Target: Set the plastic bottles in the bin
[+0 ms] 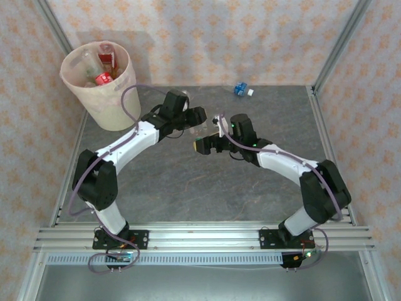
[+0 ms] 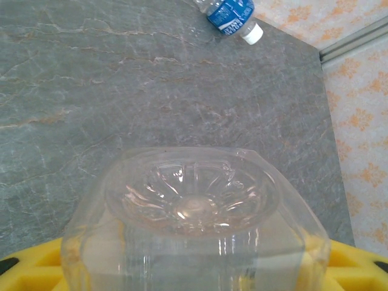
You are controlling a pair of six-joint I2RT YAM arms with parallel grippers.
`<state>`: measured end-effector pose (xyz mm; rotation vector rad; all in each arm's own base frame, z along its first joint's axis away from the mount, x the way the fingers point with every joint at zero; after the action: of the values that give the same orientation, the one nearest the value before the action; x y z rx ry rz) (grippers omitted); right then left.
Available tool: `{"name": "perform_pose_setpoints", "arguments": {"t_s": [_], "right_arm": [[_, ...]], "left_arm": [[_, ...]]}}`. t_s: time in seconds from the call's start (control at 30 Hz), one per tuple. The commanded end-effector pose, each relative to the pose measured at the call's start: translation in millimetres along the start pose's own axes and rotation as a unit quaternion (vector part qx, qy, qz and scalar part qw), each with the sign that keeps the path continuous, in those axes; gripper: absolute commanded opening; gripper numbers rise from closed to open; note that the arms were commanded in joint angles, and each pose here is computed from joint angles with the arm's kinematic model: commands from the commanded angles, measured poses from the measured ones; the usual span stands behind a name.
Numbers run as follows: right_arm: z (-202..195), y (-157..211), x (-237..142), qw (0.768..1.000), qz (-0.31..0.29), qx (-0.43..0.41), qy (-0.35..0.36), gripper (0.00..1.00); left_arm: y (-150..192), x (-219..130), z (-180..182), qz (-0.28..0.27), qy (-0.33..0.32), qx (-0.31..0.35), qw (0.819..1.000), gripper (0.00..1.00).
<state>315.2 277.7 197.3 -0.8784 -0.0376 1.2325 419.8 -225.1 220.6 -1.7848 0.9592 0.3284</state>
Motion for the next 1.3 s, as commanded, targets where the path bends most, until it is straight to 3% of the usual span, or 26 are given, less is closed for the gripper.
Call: {"name": "perform_pose_setpoints", "arguments": {"t_s": [0.0, 0.2, 0.43, 0.63, 0.8, 0.9, 1.13, 1.27], "right_arm": [[8, -11, -22, 0.997, -0.049, -0.054, 0.03, 0.99], [0, -35, -57, 0.979, -0.158, -0.07, 0.111, 0.99], [-13, -58, -85, 0.944, -0.271, -0.057, 0.177, 0.99], [-19, -61, -87, 0.938, -0.287, -0.042, 0.189, 0.99], [-22, -61, -88, 0.935, -0.292, -0.035, 0.198, 0.99], [-23, -61, -90, 0.933, -0.295, -0.034, 0.203, 0.99], [-26, -58, -96, 0.929, -0.297, -0.037, 0.217, 0.99], [-29, -55, -98, 0.927, -0.3, -0.032, 0.223, 0.99]], "left_arm": [[-22, -24, 1, -0.05, 0.011, -0.014, 0.999, 0.5], [-28, -48, 16, -0.065, -0.02, -0.004, 0.998, 0.54], [-72, -129, 44, -0.151, -0.107, 0.025, 0.982, 0.46], [-114, -204, 66, -0.227, -0.197, 0.053, 0.952, 0.46], [-144, -250, 81, -0.29, -0.234, 0.041, 0.927, 0.46], [-161, -275, 92, -0.331, -0.271, 0.037, 0.903, 0.46], [-201, -333, 138, -0.414, -0.392, 0.02, 0.822, 0.46], [-214, -354, 178, -0.44, -0.417, -0.022, 0.795, 0.46]]}}
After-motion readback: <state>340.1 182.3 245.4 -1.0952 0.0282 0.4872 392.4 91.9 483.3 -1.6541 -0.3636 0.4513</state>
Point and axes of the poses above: each hand's point on the last joint's axis, 136 mm out from that joint toward the fingers, its own x axis out along the fingers, its own z axis along the line the jaws close on, y = z × x, the point moved 3 cm from there along -x, back along the fingers, and after that the axes turned 15 degrees about x, right-handed, at the moved point
